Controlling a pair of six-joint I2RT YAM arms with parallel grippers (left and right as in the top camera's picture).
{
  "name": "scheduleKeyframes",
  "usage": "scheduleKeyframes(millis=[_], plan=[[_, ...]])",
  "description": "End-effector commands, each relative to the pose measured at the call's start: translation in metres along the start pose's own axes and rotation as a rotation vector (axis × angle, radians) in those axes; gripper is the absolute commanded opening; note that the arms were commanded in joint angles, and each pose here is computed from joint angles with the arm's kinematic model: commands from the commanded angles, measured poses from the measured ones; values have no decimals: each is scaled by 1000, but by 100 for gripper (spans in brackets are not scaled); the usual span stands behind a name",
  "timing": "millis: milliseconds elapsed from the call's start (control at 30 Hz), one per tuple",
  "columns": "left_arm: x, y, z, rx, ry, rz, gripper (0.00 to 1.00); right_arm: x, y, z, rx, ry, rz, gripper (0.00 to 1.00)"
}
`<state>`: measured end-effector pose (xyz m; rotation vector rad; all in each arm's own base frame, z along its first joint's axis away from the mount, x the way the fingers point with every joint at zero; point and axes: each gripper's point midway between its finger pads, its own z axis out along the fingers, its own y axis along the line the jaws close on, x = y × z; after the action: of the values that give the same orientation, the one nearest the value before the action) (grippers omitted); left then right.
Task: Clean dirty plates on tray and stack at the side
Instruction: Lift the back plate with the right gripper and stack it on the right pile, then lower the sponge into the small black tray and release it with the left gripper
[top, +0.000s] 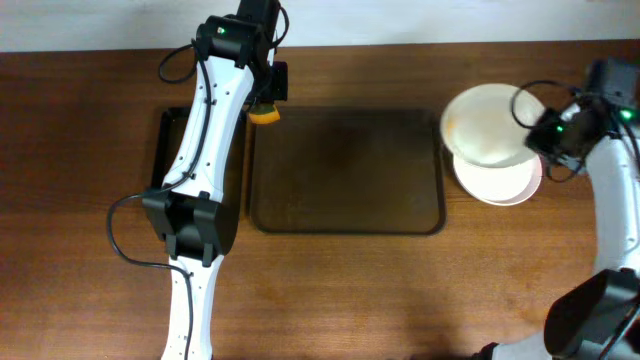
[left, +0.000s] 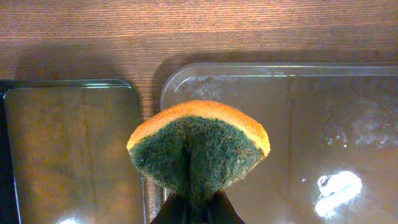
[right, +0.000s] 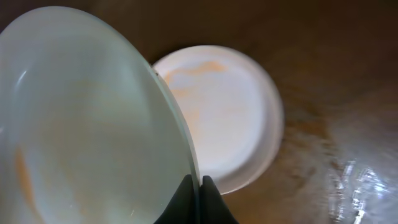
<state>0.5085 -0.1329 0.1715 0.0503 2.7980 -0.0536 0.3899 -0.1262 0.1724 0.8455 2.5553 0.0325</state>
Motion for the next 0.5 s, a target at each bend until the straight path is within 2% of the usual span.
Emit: scheduleKeyframes(millis=[0,133,233,333,433,467], plan=[[-3,1,2,6,-6,7,0,11,-41,32,59,18,74,4],[-6,2,2,2,-19,6,0,20,-70,75,111,-12,107,4],[-8,10,2,-44,-31,13,0,31,-68,109,107,27,105,5],[-10,24,2,-92,-33,2,0,46,-50,117,58,89,76,31],[-1,52,2,-119,19,-41,0,45,-30,99,-7,137,33,36],[5,70,2,-134,51,-68,0,37,-23,84,-10,139,24,41]])
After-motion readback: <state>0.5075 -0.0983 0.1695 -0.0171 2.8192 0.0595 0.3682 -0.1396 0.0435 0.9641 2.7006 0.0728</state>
